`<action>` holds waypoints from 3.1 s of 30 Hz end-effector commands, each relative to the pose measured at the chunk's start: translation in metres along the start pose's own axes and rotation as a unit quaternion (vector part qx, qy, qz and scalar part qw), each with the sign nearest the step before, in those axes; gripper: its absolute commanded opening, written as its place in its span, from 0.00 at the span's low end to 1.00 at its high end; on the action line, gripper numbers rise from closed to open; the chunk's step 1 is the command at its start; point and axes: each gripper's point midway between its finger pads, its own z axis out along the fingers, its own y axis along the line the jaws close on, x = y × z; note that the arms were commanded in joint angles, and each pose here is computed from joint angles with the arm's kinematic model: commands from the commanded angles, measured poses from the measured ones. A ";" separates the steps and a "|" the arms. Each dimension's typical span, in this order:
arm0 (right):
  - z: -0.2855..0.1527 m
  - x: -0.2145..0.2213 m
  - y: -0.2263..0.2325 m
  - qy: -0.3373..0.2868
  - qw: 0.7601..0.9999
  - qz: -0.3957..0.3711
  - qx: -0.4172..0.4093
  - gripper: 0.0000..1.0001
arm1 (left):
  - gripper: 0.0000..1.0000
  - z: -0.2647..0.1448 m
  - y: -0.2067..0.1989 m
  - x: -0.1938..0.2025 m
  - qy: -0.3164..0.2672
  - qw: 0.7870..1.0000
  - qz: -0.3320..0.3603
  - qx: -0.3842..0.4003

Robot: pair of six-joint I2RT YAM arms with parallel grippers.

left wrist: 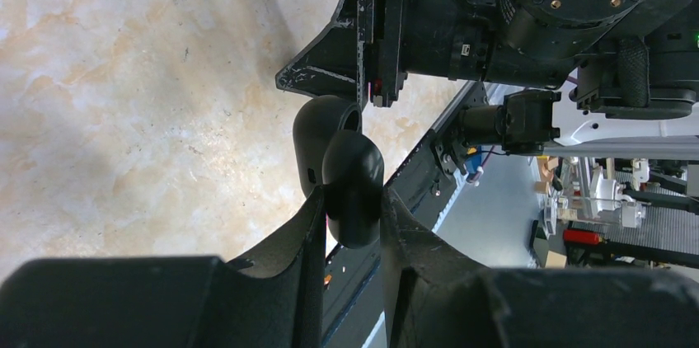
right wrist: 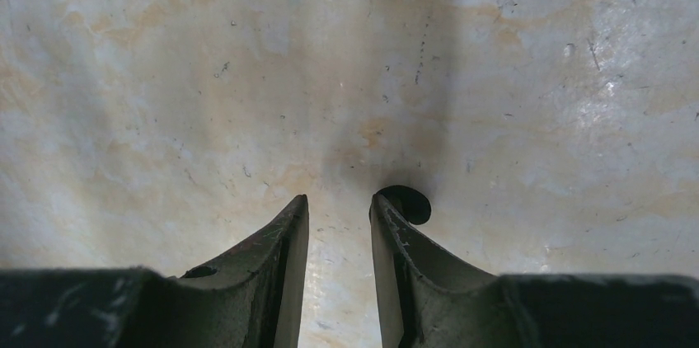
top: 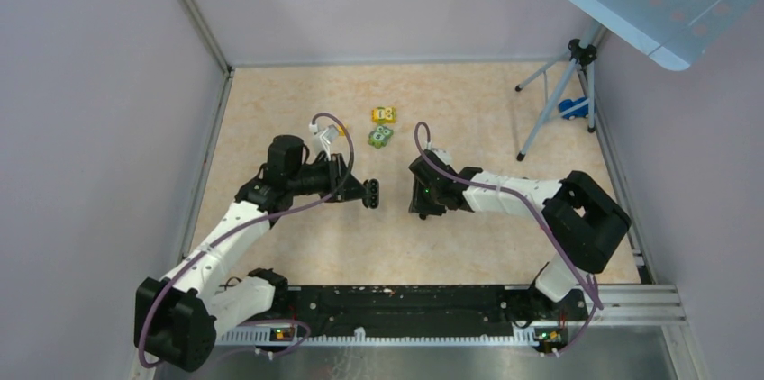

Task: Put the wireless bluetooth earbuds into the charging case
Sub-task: Pick up the right earbud from the center of the board, then insert the right earbud into the right side groove of the charging case.

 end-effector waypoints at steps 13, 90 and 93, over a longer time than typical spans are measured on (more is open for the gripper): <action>-0.014 0.005 -0.001 -0.012 1.000 0.021 -0.017 0.33 | 0.00 -0.003 -0.018 0.001 -0.003 0.998 0.023 0.056; -0.232 -0.085 0.093 -0.318 0.882 -0.008 -0.348 0.00 | 0.00 -0.008 -0.060 -0.040 -0.029 0.988 0.091 0.118; -0.199 -0.081 0.098 -0.278 0.917 0.026 -0.286 0.00 | 0.00 -0.001 -0.047 -0.027 -0.010 0.992 0.048 0.116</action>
